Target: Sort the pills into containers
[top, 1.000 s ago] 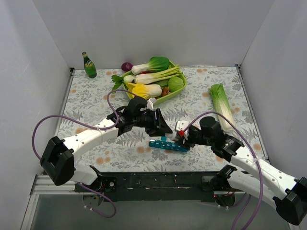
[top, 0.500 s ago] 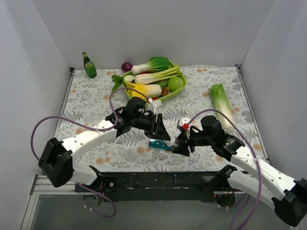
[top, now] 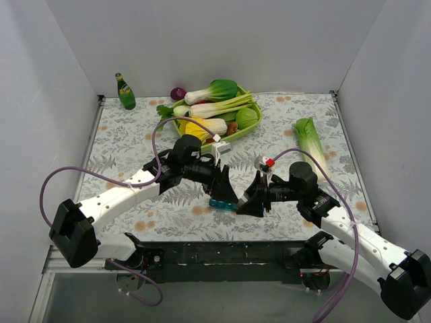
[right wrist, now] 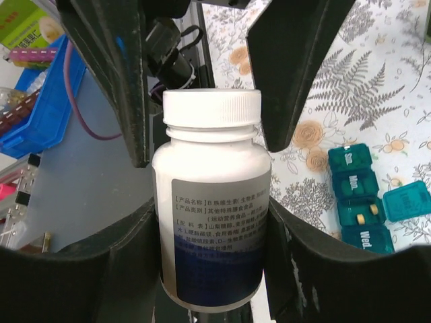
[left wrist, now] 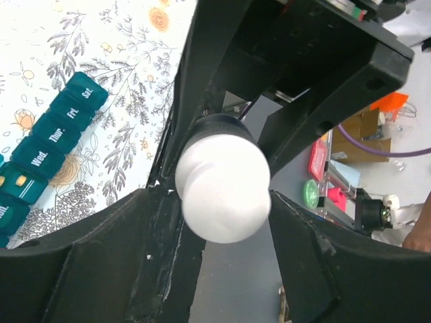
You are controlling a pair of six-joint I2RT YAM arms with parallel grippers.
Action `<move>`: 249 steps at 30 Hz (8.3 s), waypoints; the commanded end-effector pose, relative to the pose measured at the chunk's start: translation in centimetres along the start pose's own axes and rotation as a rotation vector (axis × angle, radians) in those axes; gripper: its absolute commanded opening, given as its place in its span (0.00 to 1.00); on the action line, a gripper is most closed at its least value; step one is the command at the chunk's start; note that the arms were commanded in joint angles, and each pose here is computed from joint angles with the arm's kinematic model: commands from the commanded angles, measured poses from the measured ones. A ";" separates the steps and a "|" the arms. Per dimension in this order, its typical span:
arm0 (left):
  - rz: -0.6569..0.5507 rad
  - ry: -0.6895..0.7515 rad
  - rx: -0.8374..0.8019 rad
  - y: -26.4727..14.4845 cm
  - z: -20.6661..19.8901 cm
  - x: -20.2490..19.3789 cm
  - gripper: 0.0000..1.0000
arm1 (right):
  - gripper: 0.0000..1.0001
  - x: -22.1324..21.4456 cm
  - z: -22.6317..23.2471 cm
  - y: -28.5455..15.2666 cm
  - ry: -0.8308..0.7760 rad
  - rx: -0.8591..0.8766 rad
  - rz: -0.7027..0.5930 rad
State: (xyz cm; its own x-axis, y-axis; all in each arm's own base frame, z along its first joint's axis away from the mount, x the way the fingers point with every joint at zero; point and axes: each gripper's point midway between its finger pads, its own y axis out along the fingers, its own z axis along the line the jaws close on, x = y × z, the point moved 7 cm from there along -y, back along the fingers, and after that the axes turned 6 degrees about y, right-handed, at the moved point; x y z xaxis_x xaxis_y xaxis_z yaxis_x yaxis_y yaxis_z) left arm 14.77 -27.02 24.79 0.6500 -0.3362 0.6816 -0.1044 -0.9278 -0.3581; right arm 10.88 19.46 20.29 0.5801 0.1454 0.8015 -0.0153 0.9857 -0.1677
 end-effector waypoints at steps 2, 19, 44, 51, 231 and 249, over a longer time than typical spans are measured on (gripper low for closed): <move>-0.112 0.048 0.002 -2.3 -1.1 2.4 0.84 | 0.01 2.3 1.0 -0.2 -0.098 0.053 -0.083; -0.605 -0.270 0.135 -9.5 -3.2 3.5 0.98 | 0.02 4.0 -1.5 -2.5 -0.697 -0.235 0.033; -0.416 -0.708 0.332 0.2 -0.7 4.5 0.71 | 0.01 5.7 -3.2 -3.2 -0.930 -0.500 0.047; -0.400 -0.689 0.299 0.8 -0.9 5.0 0.61 | 0.01 5.7 -3.0 -3.1 -0.917 -0.487 0.043; 0.071 0.627 -0.164 2.1 -1.6 -1.2 0.43 | 0.01 -2.4 0.5 -1.5 0.023 0.157 -0.026; -0.277 -0.398 0.126 -1.4 -0.3 0.9 0.98 | 0.01 2.3 -2.3 -3.9 -0.623 -0.245 0.034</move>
State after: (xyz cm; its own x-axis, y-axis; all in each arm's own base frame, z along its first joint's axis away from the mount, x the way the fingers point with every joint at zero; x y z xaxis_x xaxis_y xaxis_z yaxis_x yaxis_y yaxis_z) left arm 14.75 -25.24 28.63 0.6351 0.0099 0.7723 0.1738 -0.9761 -0.1305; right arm 12.06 16.67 20.17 0.2916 0.1604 0.9430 0.0736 0.9791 -0.1894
